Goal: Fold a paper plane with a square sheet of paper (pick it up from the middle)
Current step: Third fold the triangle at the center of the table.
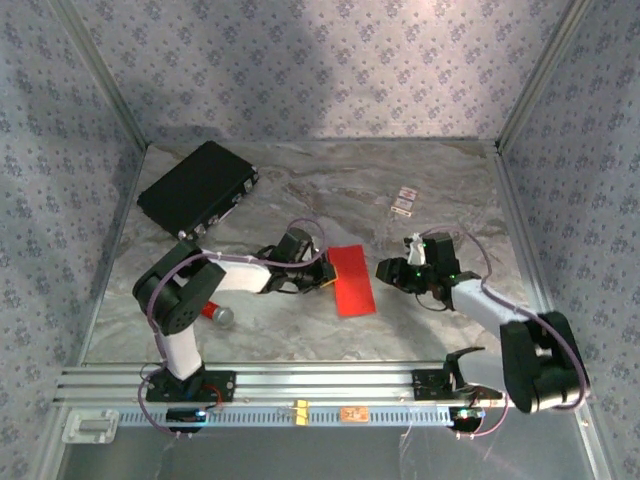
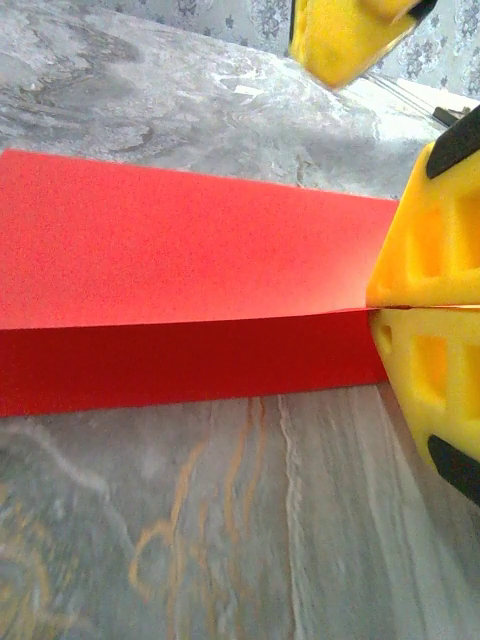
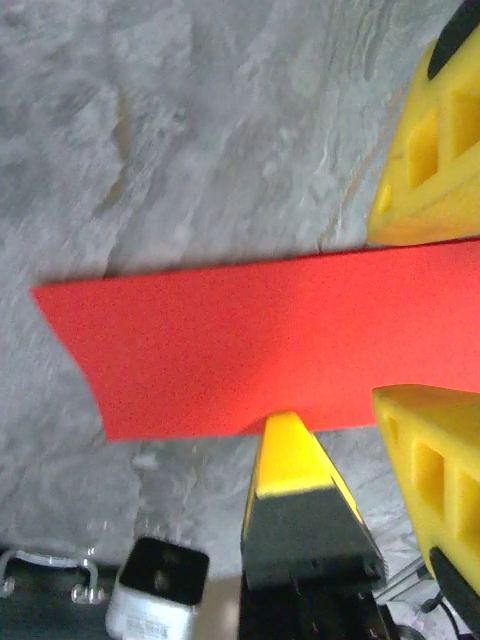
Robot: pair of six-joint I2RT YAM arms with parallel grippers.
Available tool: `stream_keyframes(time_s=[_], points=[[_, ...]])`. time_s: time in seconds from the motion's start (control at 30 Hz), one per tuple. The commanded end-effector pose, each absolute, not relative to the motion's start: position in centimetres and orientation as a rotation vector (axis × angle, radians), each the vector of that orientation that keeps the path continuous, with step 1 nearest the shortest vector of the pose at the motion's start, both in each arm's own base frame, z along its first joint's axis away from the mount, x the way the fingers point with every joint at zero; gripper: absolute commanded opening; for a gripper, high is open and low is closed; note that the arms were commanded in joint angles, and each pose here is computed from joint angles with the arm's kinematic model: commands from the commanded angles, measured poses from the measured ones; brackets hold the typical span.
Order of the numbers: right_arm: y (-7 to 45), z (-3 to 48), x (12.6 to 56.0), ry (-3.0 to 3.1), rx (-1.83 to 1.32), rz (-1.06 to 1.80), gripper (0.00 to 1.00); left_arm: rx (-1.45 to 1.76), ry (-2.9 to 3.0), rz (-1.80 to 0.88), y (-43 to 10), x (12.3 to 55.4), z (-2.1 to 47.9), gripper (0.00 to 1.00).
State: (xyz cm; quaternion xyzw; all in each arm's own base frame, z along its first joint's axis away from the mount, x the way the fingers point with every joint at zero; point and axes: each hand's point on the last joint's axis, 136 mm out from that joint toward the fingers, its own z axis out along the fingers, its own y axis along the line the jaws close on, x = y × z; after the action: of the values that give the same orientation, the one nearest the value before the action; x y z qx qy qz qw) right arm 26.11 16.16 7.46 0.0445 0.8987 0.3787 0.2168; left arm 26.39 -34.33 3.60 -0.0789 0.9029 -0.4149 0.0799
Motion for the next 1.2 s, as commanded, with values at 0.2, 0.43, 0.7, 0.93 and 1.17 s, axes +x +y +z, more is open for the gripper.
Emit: stream_keyframes(time_s=[0.2, 0.43, 0.7, 0.93, 1.17], points=[[19.0, 9.5, 23.5, 2.386, -0.429, 0.79, 0.52, -0.265, 2.649, -1.319, -33.4, 27.3, 5.6, 0.09], [23.4, 9.6, 20.3, 2.057, -0.972, 0.48, 0.54, -0.267, 2.644, -1.328, -33.6, 27.8, 6.0, 0.09], [24.7, 8.7, 18.2, 1.869, -1.194, 0.275, 0.56, -0.313, 2.64, -1.342, -33.6, 27.9, 6.0, 0.09], [25.6, 7.8, 17.9, 1.823, -1.244, 0.183, 0.57, -0.395, 2.66, -1.358, -33.6, 27.9, 5.6, 0.08], [26.1, 6.6, 18.1, 1.812, -1.273, 0.127, 0.58, -0.436, 2.648, -1.355, -33.4, 28.1, 6.0, 0.08]])
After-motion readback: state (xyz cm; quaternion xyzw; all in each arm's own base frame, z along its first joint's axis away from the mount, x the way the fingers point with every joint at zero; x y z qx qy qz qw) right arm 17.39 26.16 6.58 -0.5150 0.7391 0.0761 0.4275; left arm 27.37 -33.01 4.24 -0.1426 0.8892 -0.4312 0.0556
